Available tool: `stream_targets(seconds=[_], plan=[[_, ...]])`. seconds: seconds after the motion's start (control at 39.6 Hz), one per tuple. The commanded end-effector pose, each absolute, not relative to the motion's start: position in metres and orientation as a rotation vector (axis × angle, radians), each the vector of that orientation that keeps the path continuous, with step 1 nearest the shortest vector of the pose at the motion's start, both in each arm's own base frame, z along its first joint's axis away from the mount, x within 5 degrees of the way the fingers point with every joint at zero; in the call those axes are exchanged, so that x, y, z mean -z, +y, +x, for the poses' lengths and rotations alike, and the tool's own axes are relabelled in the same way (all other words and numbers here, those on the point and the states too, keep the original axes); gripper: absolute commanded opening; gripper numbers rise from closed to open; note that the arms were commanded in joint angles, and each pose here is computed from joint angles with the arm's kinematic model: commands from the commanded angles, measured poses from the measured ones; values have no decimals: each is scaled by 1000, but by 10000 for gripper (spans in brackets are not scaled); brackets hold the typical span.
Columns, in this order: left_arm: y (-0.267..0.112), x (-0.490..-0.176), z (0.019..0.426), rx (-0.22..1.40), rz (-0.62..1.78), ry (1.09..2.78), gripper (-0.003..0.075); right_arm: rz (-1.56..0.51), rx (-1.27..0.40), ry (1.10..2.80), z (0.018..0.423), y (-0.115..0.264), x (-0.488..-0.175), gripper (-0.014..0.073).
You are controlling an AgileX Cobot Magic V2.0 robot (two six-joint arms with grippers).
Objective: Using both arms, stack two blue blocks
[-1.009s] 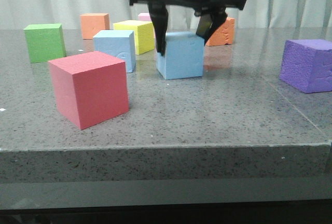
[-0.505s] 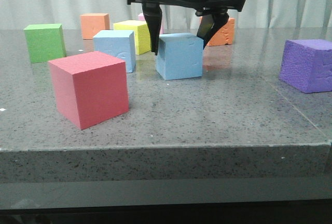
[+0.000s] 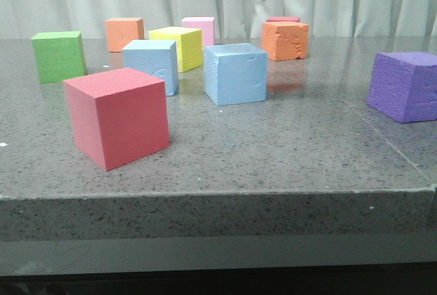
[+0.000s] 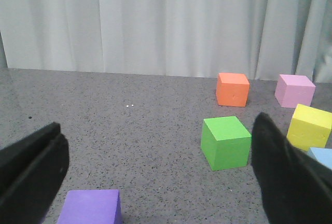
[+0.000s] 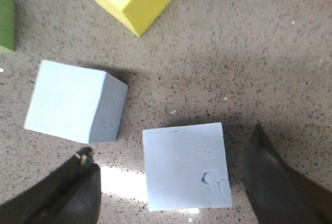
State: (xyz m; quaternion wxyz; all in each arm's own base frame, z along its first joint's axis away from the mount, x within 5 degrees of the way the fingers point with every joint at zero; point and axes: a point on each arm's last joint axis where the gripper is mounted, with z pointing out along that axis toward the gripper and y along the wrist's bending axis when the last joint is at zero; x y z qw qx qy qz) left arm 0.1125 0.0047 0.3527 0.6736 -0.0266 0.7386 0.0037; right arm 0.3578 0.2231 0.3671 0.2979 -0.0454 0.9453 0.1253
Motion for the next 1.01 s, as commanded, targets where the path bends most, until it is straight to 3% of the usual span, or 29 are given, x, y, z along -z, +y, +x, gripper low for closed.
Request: stream_targets(seconds=[0.0,0.13,0.28,0.71,0.98], plan=[[5,-371,113,-8,-58,1553,692,-123,-375,2375,347,213,-406,470],[5,-371,113,-8,-58,1553,692,-121,-374,2376,346,212,-407,162],[5,-371,113,-8,-58,1553,692,-95,-362,2380,345,201,-413,-75],[5,-371,113,-8,-58,1553,692,-39,-143,2425,340,103,-439,-63],[5,-371,113,-8,-58,1553,692,69,-95,2417,307,44,-427,-63]])
